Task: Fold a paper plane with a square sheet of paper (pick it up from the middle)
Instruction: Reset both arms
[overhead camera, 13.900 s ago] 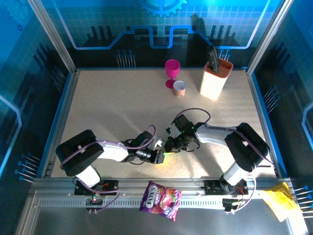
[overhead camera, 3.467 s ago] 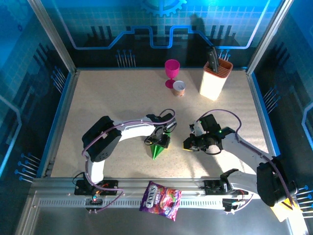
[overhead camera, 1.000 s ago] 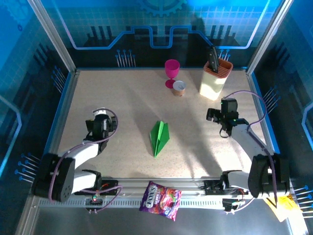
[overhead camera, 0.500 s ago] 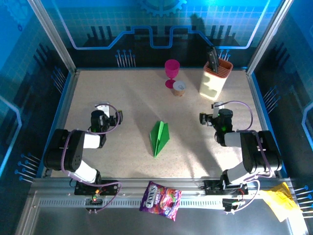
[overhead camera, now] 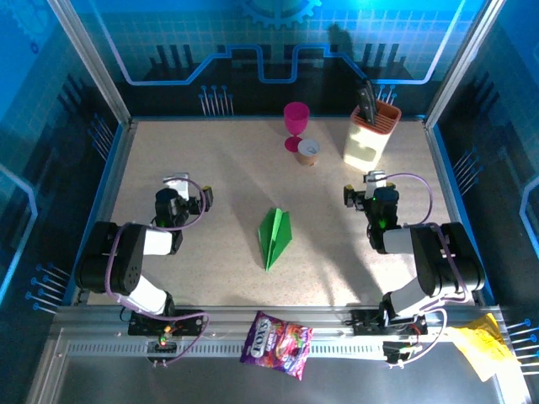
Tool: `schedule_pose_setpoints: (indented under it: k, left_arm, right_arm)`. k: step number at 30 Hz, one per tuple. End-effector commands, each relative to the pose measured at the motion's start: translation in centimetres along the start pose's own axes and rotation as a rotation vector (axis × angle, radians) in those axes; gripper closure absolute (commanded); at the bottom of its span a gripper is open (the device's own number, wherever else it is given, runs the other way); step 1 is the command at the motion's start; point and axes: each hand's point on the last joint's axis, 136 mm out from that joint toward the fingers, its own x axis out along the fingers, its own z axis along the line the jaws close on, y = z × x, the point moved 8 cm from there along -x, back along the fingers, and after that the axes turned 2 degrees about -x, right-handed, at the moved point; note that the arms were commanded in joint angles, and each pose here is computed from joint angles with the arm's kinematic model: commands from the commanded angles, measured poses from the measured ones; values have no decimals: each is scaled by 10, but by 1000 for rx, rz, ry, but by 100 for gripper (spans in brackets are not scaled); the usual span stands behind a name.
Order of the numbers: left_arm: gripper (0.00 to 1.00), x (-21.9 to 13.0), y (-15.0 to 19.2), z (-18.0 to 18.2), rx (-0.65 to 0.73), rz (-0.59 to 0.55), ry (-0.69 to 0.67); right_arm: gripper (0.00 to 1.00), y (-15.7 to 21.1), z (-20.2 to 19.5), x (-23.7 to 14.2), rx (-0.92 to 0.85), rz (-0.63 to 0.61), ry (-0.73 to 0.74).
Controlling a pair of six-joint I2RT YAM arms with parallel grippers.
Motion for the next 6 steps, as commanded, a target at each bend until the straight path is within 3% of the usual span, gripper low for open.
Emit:
schedule_pose_setpoints:
  k: [1,6]
  left_arm:
    - [0,1,-8,1,13,-42,12]
    - [0,0,-8,1,15,-44,12]
  right_arm:
    - [1,-5,-1,0,-5,-32,17]
    - [1,-4,-2,0,-1,-32,8]
